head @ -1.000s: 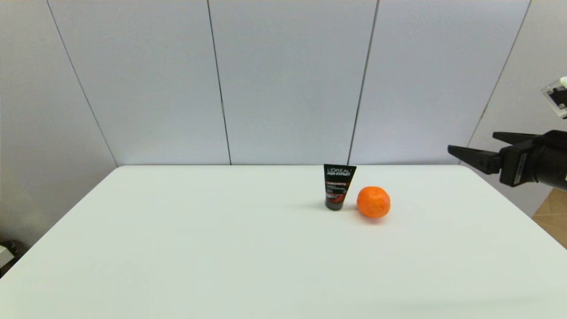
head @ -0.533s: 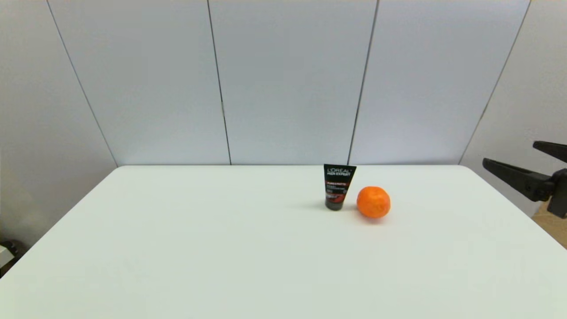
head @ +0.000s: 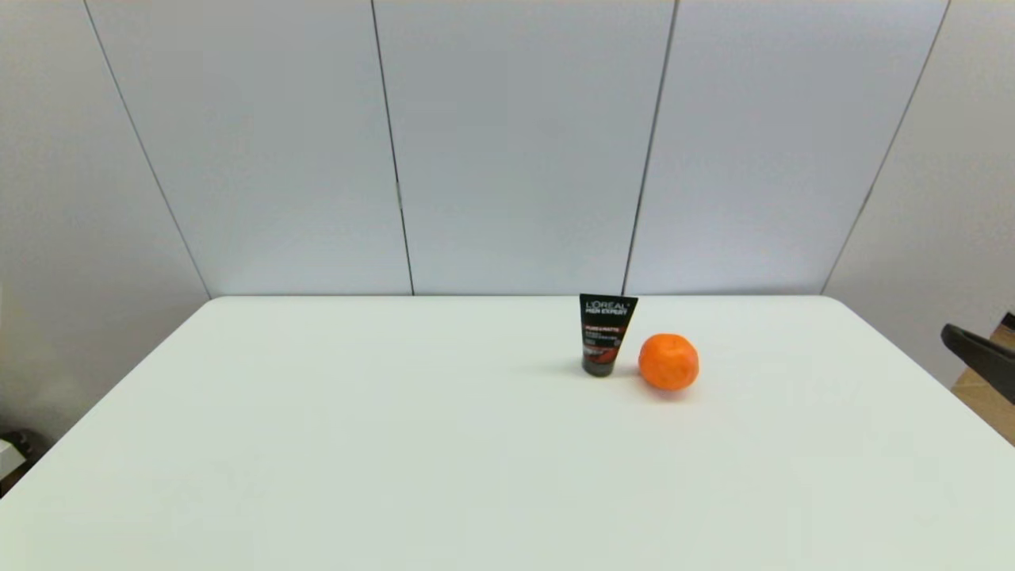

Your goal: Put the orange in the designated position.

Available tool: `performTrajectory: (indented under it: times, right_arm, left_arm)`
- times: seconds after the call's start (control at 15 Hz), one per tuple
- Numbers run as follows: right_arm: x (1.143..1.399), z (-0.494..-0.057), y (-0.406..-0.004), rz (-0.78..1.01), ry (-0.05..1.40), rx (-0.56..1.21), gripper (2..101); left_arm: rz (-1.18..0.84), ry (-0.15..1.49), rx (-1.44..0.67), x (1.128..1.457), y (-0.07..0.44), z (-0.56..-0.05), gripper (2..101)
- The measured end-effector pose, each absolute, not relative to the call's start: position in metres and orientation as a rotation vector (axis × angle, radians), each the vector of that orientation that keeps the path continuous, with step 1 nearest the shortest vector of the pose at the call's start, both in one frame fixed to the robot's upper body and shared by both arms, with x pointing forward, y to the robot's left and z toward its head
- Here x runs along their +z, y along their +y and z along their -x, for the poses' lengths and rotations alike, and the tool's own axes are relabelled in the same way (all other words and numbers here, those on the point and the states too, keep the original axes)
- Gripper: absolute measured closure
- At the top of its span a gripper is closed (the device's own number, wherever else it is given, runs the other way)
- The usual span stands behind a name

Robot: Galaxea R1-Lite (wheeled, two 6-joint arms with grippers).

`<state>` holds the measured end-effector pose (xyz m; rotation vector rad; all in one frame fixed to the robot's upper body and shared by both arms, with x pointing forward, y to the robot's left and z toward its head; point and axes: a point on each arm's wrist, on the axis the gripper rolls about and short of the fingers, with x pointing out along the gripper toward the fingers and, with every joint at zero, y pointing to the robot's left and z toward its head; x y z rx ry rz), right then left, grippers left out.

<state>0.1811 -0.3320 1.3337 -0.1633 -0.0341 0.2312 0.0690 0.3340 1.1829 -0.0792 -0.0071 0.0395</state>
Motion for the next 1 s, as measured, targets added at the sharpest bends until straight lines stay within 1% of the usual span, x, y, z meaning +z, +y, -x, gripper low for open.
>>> performTrajectory:
  times: [0.6, 1.0]
  right_arm:
    - [1.309, -0.125, -0.331, 0.192, -0.167, 0.233, 5.0]
    - [1.282, -0.102, -0.331, 0.193, -0.211, 0.228, 5.0]
  left_arm:
    - [0.079, -0.007, 0.040, 1.183, 0.334, -0.069, 5.3]
    - [0.079, -0.007, 0.040, 1.183, 0.334, -0.069, 5.3]
